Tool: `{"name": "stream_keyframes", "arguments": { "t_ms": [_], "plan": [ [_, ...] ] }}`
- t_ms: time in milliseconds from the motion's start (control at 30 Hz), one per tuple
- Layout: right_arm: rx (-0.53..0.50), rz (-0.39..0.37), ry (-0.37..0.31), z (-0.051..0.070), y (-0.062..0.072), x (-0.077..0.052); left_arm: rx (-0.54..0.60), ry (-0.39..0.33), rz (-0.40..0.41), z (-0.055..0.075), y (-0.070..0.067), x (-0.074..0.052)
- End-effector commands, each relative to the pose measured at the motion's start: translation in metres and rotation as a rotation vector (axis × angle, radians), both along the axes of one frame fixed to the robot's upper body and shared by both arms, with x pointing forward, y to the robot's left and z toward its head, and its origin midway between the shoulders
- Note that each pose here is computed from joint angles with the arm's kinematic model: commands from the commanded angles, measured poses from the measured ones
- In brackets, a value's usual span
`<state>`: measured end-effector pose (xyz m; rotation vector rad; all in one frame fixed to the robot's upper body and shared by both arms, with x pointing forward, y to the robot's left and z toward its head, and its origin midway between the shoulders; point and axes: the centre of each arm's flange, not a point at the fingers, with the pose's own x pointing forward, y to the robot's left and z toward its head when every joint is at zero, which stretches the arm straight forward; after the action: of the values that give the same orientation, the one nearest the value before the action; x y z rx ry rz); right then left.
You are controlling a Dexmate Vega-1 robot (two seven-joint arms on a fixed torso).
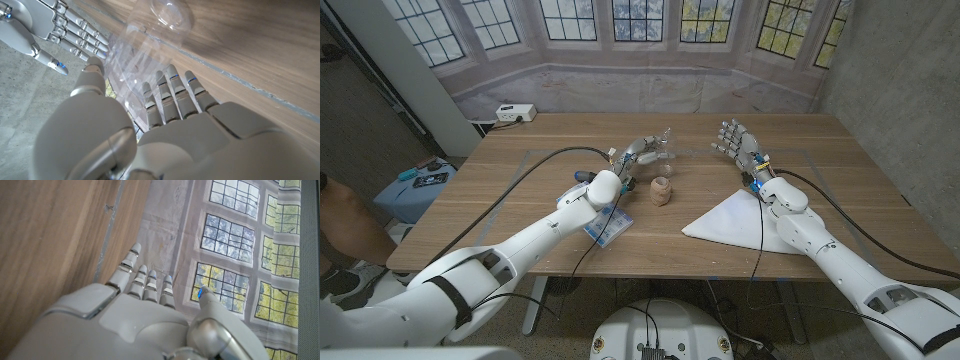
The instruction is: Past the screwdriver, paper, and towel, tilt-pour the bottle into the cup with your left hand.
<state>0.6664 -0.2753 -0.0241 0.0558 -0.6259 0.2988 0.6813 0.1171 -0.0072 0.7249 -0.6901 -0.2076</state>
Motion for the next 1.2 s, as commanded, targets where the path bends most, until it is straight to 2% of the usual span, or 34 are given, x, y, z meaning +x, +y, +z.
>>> {"name": "stream_keyframes", "arguments": {
  "t_ms": [33, 1200],
  "plan": [
    [0.0, 0.002, 0.006, -0.003, 0.002, 0.001, 0.018, -0.002, -0.003, 0.0, 0.002, 0.0],
    [-0.003, 0.007, 0.022, -0.004, 0.017, 0.011, 0.061, 0.021, -0.014, 0.005, 0.018, 0.009]
  ]
}}
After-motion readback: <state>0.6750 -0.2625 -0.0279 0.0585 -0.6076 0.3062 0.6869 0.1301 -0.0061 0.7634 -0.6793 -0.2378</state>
